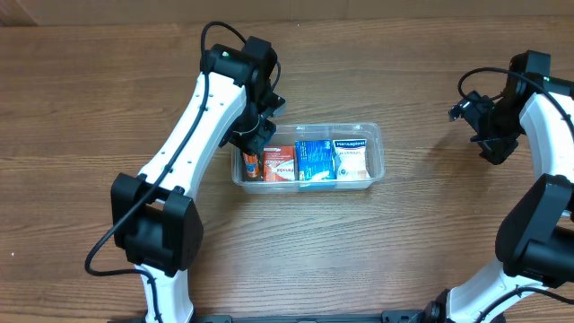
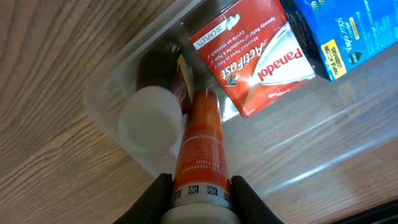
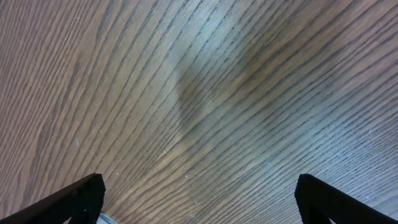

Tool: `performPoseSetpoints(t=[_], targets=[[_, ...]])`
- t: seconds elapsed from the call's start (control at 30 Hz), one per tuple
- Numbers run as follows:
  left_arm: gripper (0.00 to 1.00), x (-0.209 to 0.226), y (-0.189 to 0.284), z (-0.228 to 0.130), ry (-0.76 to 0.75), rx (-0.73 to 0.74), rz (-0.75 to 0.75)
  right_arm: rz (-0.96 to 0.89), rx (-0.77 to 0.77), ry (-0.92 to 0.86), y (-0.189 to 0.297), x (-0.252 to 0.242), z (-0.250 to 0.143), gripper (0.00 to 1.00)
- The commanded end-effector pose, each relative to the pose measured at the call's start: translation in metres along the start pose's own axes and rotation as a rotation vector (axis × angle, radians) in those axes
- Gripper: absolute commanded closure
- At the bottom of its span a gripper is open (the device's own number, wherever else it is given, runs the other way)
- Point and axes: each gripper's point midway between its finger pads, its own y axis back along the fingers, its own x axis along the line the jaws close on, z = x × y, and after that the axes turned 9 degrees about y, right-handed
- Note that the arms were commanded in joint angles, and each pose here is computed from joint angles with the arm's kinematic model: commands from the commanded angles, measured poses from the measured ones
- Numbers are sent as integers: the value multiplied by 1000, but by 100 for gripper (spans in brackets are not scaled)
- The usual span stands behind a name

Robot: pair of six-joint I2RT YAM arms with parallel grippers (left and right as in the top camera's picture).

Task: Pack container
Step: 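Place the orange tube into the container beside the syrup bottle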

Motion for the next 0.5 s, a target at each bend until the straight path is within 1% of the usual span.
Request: performPoseSetpoints(t=[0.0,0.07,0.17,0.27,0.47], targets=[[74,2,-14,3,14,25,1,7,-6,-1,1,2,1,0],[73,2,-17,6,15,23,1,8,-6,0,1,2,1,0],[64,2,-17,7,15,17,2,8,-6,0,1,2,1,0],[60,2,-17,7,15,19,2,8,-6,0,1,2,1,0],[60,2,-16,2,15,38,1,8,-6,-1,1,2,1,0]])
